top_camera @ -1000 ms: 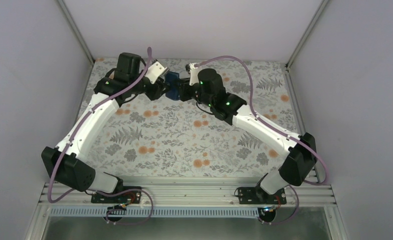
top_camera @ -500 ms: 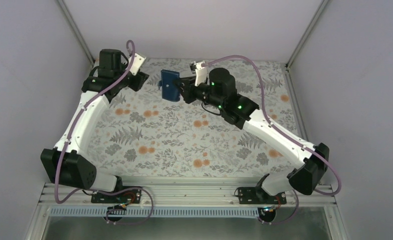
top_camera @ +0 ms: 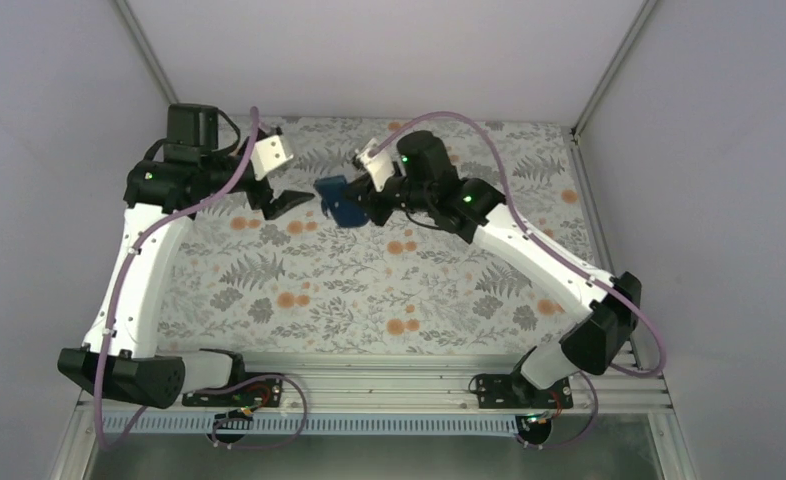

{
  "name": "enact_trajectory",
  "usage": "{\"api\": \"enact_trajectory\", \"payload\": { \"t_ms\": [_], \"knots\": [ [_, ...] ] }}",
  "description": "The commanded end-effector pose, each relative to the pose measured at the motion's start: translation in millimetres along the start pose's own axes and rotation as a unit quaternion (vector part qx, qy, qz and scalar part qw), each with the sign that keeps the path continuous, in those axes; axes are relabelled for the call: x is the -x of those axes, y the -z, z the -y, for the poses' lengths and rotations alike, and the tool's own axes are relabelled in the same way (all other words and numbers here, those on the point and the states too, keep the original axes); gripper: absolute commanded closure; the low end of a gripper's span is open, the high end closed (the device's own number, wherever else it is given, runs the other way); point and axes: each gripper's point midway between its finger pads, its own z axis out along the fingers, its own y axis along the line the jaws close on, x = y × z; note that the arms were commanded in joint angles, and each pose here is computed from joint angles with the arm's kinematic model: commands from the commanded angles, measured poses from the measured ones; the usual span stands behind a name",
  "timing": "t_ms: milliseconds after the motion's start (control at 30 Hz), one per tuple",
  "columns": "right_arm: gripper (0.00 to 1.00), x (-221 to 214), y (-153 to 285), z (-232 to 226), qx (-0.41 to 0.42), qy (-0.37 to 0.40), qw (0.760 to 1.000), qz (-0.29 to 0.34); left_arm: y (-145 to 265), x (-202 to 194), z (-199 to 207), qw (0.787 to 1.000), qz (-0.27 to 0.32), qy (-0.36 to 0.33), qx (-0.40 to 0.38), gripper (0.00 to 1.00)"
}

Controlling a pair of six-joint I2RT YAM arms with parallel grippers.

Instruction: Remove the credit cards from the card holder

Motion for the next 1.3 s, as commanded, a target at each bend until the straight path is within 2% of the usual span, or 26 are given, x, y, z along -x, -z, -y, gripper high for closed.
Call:
{"api": "enact_trajectory", "payload": {
  "t_ms": [0, 200, 300, 367, 500, 600, 700, 733, 767, 833, 867, 1033, 1133, 1267],
  "knots": [
    [0.96, -25.6, -12.1, -38.9, 0.089, 0.089, 0.991, -0.047, -8.4, 9.3, 54.7, 0.992, 0.023, -0.039, -0.119, 0.00],
    [0.96, -27.1, -7.5, -61.2, 0.144, 0.117, 0.982, -0.041, -28.1, -18.9, 80.1, 0.984, -0.016, -0.048, -0.171, 0.02],
    [0.96, -28.5, -0.5, -65.6, 0.153, 0.130, 0.979, -0.042, -29.7, -27.6, 85.5, 0.983, -0.021, -0.055, -0.176, 0.13],
    [0.96, -27.9, 3.6, -69.5, 0.160, 0.138, 0.977, -0.040, -30.9, -28.2, 83.9, 0.983, -0.023, -0.054, -0.173, 0.30],
    [0.96, -22.6, 10.6, -75.8, 0.170, 0.149, 0.974, -0.031, -34.2, -23.8, 78.9, 0.985, -0.017, -0.041, -0.167, 0.72],
    [0.96, -9.5, 23.0, -79.3, 0.167, 0.159, 0.973, 0.000, -30.2, -16.7, 83.4, 0.984, -0.002, -0.035, -0.175, 0.95],
    [0.96, 10.6, 39.8, -81.6, 0.157, 0.167, 0.972, 0.049, -26.4, 5.7, 77.1, 0.986, 0.035, -0.006, -0.164, 0.98],
    [0.89, 19.5, 45.4, -77.9, 0.145, 0.163, 0.974, 0.067, -25.0, 18.3, 66.6, 0.989, 0.049, 0.016, -0.141, 0.98],
    [0.68, 28.9, 53.6, -72.4, 0.131, 0.155, 0.975, 0.089, -24.1, 29.7, 53.0, 0.991, 0.058, 0.046, -0.114, 0.98],
    [0.11, 47.7, 71.5, -63.2, 0.122, 0.142, 0.971, 0.147, -13.9, 56.0, 31.8, 0.991, 0.084, 0.077, -0.077, 0.98],
    [0.02, 53.5, 80.6, -58.7, 0.125, 0.135, 0.967, 0.177, -6.0, 69.2, 28.8, 0.988, 0.101, 0.083, -0.077, 0.98],
    [0.01, 66.8, 105.8, -53.1, 0.161, 0.066, 0.947, 0.272, 37.6, 129.7, 56.2, 0.960, 0.190, 0.107, -0.177, 0.98],
    [0.01, 66.3, 113.4, -69.2, 0.218, 0.066, 0.929, 0.293, 49.4, 139.4, 61.2, 0.954, 0.202, 0.118, -0.185, 0.98],
    [0.01, 66.1, 112.2, -72.6, 0.233, 0.063, 0.925, 0.295, 56.3, 141.3, 66.4, 0.955, 0.206, 0.107, -0.185, 0.98]
  ]
}}
